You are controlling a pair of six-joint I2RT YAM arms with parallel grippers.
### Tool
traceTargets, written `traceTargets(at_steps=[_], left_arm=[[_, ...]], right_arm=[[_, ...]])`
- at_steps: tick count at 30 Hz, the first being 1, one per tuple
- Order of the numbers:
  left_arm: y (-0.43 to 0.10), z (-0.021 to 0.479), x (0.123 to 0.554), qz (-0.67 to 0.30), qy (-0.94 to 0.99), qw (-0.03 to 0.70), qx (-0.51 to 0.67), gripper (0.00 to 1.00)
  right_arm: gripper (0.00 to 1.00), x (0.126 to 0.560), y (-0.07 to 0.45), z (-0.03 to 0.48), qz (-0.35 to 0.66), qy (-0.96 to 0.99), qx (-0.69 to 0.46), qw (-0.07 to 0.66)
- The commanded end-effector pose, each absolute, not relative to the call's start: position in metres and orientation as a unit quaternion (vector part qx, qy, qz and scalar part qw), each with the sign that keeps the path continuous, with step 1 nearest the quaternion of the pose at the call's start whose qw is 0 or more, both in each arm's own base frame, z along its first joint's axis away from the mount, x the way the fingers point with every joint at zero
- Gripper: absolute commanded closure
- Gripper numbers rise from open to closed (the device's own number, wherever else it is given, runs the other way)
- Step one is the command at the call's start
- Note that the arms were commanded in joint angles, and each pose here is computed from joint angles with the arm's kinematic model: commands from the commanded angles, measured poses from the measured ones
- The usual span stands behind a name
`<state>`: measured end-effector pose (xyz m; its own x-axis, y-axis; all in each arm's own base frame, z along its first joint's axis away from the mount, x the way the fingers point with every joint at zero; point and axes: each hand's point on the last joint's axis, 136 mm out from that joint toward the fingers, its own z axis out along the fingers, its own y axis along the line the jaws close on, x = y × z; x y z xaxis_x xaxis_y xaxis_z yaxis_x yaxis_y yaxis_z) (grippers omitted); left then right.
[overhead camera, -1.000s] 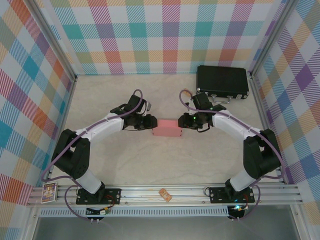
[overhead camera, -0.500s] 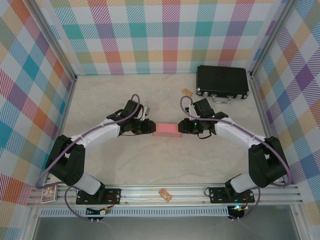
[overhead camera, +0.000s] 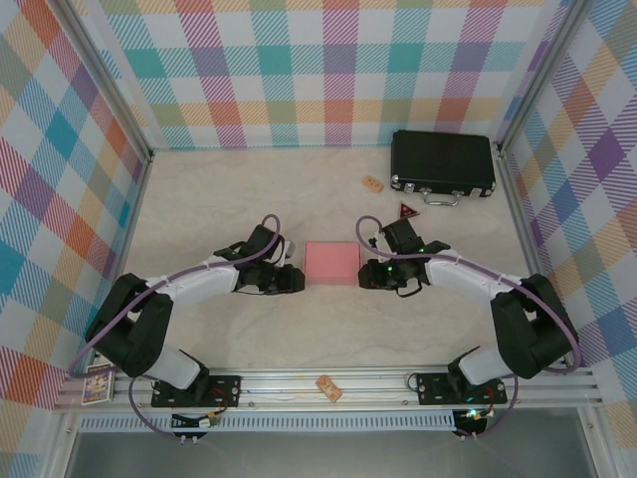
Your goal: Fold the paper box
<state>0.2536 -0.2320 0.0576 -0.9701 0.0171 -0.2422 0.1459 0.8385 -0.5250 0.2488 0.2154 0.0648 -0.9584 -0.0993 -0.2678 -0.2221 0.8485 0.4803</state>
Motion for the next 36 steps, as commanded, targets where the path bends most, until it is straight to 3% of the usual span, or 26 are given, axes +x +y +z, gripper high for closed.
traceTargets(at_steps=[1,4,8,13,18,24,27,33,36], left_arm=[[-0.236,0.053,0.261,-0.283,0.950,0.125,0.039,0.67],[-0.235,0.057,0.268,-0.278,0.949,0.145,0.033,0.67],[-0.214,0.071,0.284,-0.223,0.954,0.201,0.022,0.58],[-0.164,0.096,0.309,-0.088,0.956,0.280,0.019,0.47],[-0.113,0.132,0.336,0.049,0.933,0.358,0.012,0.42],[-0.058,0.160,0.364,0.183,0.883,0.432,0.011,0.28],[-0.034,0.154,0.371,0.196,0.876,0.441,-0.010,0.25],[-0.016,0.134,0.384,0.156,0.873,0.461,-0.022,0.02],[-0.012,0.128,0.391,0.108,0.871,0.478,-0.026,0.00]], right_arm=[[0.69,0.254,0.216,0.060,0.254,0.956,-0.081,0.124],[0.69,0.262,0.209,0.058,0.231,0.961,-0.063,0.139],[0.67,0.279,0.183,0.062,0.156,0.971,-0.026,0.181],[0.62,0.307,0.131,0.092,0.041,0.963,0.037,0.263],[0.53,0.329,0.084,0.115,-0.013,0.948,0.084,0.306],[0.48,0.349,0.037,0.118,-0.063,0.929,0.109,0.347],[0.44,0.356,0.021,0.115,-0.073,0.919,0.114,0.369],[0.38,0.373,0.014,0.116,-0.025,0.902,0.080,0.424],[0.36,0.380,0.017,0.120,0.009,0.880,0.053,0.471]])
